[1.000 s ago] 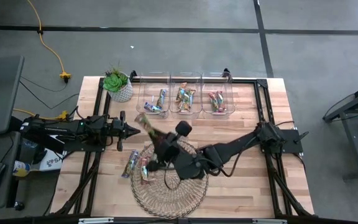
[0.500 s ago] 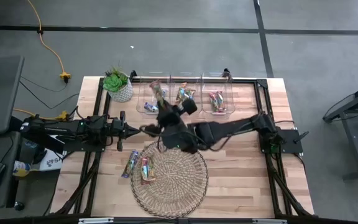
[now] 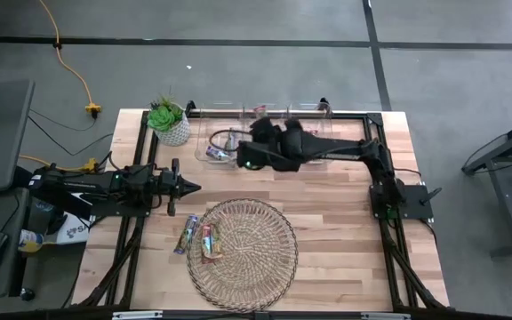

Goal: Pick and place Granola Bars by type
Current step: Put the red granola bar into the right transparent bin

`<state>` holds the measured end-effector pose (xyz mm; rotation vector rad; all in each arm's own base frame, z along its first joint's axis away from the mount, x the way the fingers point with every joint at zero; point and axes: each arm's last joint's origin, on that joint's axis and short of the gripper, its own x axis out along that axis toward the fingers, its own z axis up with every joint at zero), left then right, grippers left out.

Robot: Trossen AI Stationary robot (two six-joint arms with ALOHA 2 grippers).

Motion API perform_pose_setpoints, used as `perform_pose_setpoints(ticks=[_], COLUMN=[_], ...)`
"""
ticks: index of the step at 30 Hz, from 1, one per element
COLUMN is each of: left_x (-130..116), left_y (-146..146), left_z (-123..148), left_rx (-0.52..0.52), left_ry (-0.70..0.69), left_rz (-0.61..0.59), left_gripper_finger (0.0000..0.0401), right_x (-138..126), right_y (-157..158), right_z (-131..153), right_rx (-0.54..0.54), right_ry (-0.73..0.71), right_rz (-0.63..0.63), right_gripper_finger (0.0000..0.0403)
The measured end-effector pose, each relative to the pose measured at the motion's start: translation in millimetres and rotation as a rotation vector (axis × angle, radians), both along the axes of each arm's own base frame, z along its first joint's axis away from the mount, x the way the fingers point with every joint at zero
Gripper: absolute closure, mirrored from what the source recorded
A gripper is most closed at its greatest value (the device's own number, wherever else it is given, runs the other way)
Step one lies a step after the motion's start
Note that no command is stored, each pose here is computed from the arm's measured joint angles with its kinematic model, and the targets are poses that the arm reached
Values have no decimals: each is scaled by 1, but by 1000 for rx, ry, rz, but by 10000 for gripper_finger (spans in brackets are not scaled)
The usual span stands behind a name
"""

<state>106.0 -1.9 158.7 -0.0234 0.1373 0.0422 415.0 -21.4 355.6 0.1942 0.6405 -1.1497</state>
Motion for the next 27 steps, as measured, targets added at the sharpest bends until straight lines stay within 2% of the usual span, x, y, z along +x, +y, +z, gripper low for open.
perform_pose_setpoints(ticks=[7, 13, 19, 23, 27], left_x=[0, 0, 0, 0, 0], left_y=[0, 0, 0, 0, 0], left_z=[0, 0, 0, 0, 0], left_rx=[0, 0, 0, 0, 0], left_ry=[-1, 0, 0, 0, 0], left_rz=[0, 1, 0, 1, 0], left_gripper_finger=[400, 400, 400, 400, 400], right_x=[-24, -38, -67, -91, -116], right_y=[-41, -80, -114, -128, -135], right_z=[-8, -12, -40, -61, -82], right_rx=[104, 165, 268, 347, 401], right_ry=[208, 264, 379, 373, 298], right_rz=[-110, -168, -266, -283, -297], right_gripper_finger=[336, 336, 336, 336, 336])
